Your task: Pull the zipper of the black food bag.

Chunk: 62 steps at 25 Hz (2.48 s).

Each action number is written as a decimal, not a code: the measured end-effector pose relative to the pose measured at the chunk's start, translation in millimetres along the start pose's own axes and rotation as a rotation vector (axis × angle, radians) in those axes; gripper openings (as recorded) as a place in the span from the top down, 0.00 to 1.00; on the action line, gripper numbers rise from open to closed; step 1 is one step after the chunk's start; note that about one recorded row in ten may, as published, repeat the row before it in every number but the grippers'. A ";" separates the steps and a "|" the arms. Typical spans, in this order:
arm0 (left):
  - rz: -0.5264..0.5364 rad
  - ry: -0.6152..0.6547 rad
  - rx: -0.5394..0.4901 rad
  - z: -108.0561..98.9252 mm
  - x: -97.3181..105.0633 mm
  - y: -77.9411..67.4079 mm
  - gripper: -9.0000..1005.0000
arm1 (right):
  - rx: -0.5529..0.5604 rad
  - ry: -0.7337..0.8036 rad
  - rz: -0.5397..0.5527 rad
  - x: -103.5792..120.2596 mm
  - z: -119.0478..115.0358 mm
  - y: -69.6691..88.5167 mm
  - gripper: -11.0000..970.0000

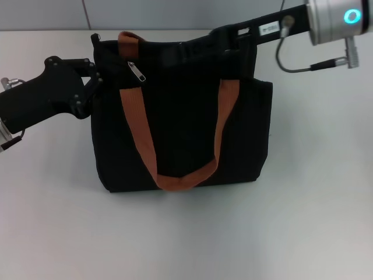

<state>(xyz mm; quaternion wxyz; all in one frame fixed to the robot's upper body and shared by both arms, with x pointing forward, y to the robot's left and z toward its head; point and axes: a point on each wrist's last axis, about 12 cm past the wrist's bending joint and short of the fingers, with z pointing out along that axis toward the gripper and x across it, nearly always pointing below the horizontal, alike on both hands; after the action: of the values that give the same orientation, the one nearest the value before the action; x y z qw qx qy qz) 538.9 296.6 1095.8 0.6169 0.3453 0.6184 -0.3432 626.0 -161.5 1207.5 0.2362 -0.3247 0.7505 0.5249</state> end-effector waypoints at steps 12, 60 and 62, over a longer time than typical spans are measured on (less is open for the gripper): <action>0.000 -0.003 0.007 1.2 -1.1 0.1 0.96 | 0.057 0.057 0.018 -11.4 23.2 1.6 0.63; -0.005 -0.017 0.014 -3.3 -2.7 -0.9 0.94 | 0.153 0.109 -0.088 -12.9 52.4 6.4 0.67; -0.005 -0.019 0.016 -3.3 -2.9 -1.1 0.94 | 0.153 0.109 -0.089 -13.1 52.6 6.5 0.67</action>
<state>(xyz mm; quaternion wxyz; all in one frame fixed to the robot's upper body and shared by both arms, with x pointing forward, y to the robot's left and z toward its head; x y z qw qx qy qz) 536.2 298.8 1098.8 0.6189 0.3457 0.6106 -0.3530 630.8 -107.4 1202.9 0.2421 -0.3667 0.7851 0.4365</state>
